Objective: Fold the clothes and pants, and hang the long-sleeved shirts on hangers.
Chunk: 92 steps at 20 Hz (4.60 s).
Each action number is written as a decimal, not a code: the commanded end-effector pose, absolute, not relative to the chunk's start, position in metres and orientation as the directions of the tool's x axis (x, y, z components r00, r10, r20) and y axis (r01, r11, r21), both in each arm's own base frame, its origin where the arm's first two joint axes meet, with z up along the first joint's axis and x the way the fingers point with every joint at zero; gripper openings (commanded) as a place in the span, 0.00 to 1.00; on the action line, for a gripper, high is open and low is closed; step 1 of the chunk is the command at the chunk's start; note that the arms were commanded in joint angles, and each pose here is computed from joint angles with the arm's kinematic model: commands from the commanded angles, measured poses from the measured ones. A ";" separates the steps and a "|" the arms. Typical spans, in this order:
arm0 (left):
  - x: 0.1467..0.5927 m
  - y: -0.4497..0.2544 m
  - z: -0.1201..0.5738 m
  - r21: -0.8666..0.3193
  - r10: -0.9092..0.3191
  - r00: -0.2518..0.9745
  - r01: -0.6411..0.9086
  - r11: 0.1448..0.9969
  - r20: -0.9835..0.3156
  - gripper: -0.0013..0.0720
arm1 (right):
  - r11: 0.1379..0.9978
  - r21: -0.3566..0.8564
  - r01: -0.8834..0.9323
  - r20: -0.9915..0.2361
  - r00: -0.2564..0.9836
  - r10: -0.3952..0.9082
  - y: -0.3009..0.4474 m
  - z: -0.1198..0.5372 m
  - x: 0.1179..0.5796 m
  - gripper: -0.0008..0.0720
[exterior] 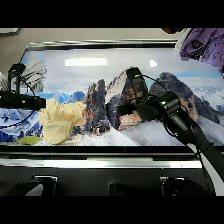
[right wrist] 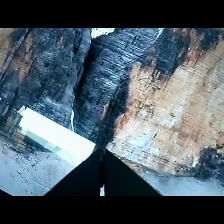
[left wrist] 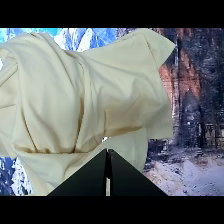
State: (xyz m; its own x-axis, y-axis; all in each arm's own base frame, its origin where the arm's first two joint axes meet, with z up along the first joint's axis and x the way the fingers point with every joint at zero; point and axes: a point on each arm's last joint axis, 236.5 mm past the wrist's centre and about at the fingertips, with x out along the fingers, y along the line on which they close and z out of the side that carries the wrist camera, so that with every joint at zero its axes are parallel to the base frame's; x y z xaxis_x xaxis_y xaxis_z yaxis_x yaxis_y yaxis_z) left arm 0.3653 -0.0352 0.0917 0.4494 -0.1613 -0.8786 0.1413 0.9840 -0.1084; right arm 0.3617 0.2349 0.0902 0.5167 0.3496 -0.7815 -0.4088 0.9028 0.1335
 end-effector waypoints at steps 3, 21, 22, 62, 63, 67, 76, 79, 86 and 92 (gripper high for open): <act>0.365 -0.035 0.092 -0.108 -0.161 0.450 0.142 0.984 -0.878 0.04 | 0.902 0.133 -0.410 -0.781 0.517 0.350 0.235 0.090 0.362 0.05; 0.351 0.036 -0.007 -0.127 -0.055 0.321 -0.207 0.970 -0.946 1.00 | 0.902 0.133 -0.410 -0.781 0.517 0.350 0.235 0.091 0.362 0.05; 0.355 0.032 -0.020 -0.150 -0.073 0.326 -0.217 0.965 -0.942 1.00 | 0.902 0.134 -0.410 -0.781 0.517 0.350 0.236 0.091 0.362 0.05; 0.392 -0.037 0.027 -0.554 -0.431 0.399 -0.272 0.787 -0.809 0.84 | 0.698 0.692 0.185 -0.714 0.323 0.621 0.161 -0.046 0.414 0.83; 0.390 -0.031 0.027 -0.553 -0.430 0.395 -0.287 0.782 -0.812 0.84 | 0.699 0.690 0.185 -0.716 0.318 0.622 0.176 -0.058 0.417 0.82; 0.386 -0.016 0.025 -0.547 -0.418 0.393 -0.320 0.773 -0.819 0.84 | 0.707 0.684 0.179 -0.720 0.320 0.615 0.218 -0.086 0.423 0.82; 0.372 0.008 0.012 -0.469 -0.351 0.342 -0.375 0.800 -0.872 1.00 | 0.724 0.667 0.173 -0.728 0.357 0.585 0.235 -0.101 0.429 0.51; 0.363 0.030 0.001 -0.457 -0.326 0.344 -0.434 0.776 -0.880 1.00 | 0.729 0.662 0.175 -0.731 0.364 0.577 0.232 -0.104 0.432 0.21; 0.345 0.051 -0.062 -0.469 -0.293 0.386 -0.523 0.712 -0.875 0.99 | 0.744 0.664 0.075 -0.706 0.392 0.590 0.235 -0.070 0.438 0.05; 0.395 0.045 -0.081 -0.606 -0.333 0.537 -0.485 0.630 -0.775 0.97 | 0.744 0.668 0.030 -0.710 0.325 0.625 0.243 -0.059 0.419 0.05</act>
